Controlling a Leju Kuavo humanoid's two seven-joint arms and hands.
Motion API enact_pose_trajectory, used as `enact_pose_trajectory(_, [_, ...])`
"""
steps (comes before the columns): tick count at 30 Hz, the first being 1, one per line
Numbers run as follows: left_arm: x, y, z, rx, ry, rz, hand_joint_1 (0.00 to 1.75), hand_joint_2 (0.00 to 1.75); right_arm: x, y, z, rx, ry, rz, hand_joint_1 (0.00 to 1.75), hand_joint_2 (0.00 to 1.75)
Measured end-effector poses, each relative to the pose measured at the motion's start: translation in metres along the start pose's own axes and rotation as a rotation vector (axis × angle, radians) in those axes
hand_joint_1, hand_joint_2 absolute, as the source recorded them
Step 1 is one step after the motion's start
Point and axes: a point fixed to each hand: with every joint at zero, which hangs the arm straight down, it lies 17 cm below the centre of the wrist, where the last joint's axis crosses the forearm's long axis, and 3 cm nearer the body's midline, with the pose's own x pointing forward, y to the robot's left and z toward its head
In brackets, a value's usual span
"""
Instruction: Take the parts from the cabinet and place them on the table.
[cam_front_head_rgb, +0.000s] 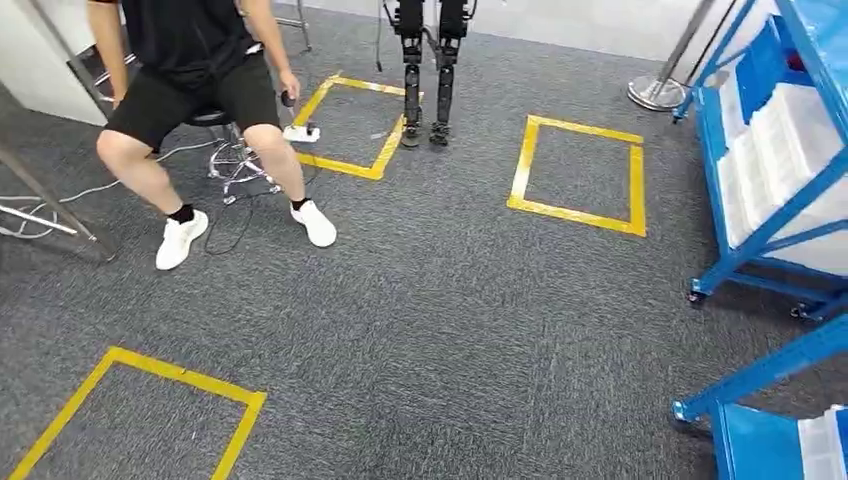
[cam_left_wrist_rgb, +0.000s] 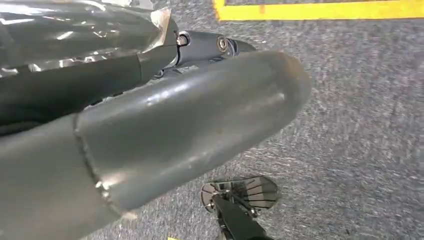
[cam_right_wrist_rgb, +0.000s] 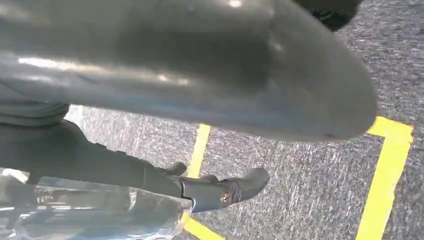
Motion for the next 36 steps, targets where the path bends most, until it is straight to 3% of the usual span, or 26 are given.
enact_pose_trajectory(36, [0.0027, -0.0010, -0.0006, 0.007, -0.005, -0.024, 0.00, 0.00, -0.0022, -0.0040, -0.0003, -0.010, 0.004, -0.010, 0.00, 0.00])
